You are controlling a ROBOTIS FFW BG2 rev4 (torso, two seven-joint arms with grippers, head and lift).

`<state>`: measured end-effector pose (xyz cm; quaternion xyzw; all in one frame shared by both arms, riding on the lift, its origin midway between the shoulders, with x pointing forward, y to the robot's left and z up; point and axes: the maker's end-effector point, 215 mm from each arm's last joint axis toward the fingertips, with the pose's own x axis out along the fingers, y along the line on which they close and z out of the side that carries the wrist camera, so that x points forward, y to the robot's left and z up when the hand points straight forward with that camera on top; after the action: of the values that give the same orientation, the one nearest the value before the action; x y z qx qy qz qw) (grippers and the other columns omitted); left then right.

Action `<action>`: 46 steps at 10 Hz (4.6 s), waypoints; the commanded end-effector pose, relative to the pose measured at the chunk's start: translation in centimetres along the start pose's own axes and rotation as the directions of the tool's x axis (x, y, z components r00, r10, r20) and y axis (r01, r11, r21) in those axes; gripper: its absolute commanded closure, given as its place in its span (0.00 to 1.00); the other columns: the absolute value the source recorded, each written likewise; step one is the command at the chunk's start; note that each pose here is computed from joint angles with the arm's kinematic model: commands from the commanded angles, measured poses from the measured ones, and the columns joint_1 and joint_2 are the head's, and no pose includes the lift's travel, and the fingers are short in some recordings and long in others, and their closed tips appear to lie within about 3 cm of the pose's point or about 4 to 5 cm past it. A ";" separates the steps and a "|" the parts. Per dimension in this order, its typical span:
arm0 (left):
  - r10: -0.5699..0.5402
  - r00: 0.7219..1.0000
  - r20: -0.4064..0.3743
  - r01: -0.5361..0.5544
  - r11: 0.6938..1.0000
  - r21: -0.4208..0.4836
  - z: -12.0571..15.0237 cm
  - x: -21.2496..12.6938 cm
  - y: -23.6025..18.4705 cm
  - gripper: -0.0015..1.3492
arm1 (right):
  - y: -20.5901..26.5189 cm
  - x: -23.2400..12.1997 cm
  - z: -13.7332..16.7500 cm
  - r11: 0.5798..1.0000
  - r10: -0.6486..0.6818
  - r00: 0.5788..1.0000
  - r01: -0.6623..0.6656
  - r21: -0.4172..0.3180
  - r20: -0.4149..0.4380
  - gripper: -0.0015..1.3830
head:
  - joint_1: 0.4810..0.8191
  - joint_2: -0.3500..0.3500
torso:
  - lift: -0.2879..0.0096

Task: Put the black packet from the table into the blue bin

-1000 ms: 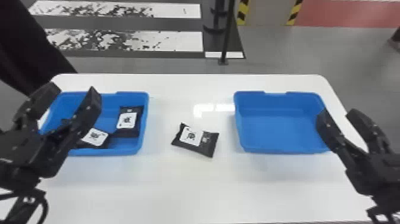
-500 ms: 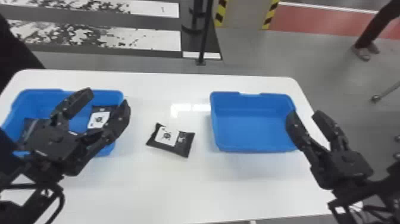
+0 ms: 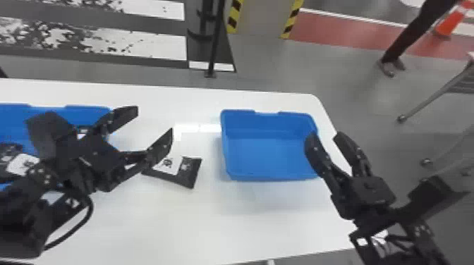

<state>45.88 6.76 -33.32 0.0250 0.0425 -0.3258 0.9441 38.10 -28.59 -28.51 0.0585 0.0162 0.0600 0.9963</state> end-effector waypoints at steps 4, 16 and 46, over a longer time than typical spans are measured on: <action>-0.172 0.962 -0.210 0.181 0.983 0.025 -8.6 6.0 -5.5 0.24 | 0.3 0.8 -0.3 1.000 0.007 1.000 -0.007 0.010 0.005 0.36 | 0.63 0.01 | 0.60; -0.154 0.874 -0.460 0.241 0.961 0.137 -16.4 8.2 -3.9 0.90 | 0.3 0.8 -0.2 1.000 0.010 1.000 -0.010 0.022 0.009 0.36 | 0.63 0.02 | 0.60; 0.590 0.798 0.120 -0.585 0.807 -0.078 6.2 -24.6 13.5 0.13 | 0.9 -0.9 -0.5 0.999 0.015 1.000 -0.015 0.034 -0.013 0.36 | 0.63 0.61 | 0.60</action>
<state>35.38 32.23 -24.72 0.0002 -0.0250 -0.0147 0.9996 37.23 -27.81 -28.91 0.0748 0.0227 0.0677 0.9946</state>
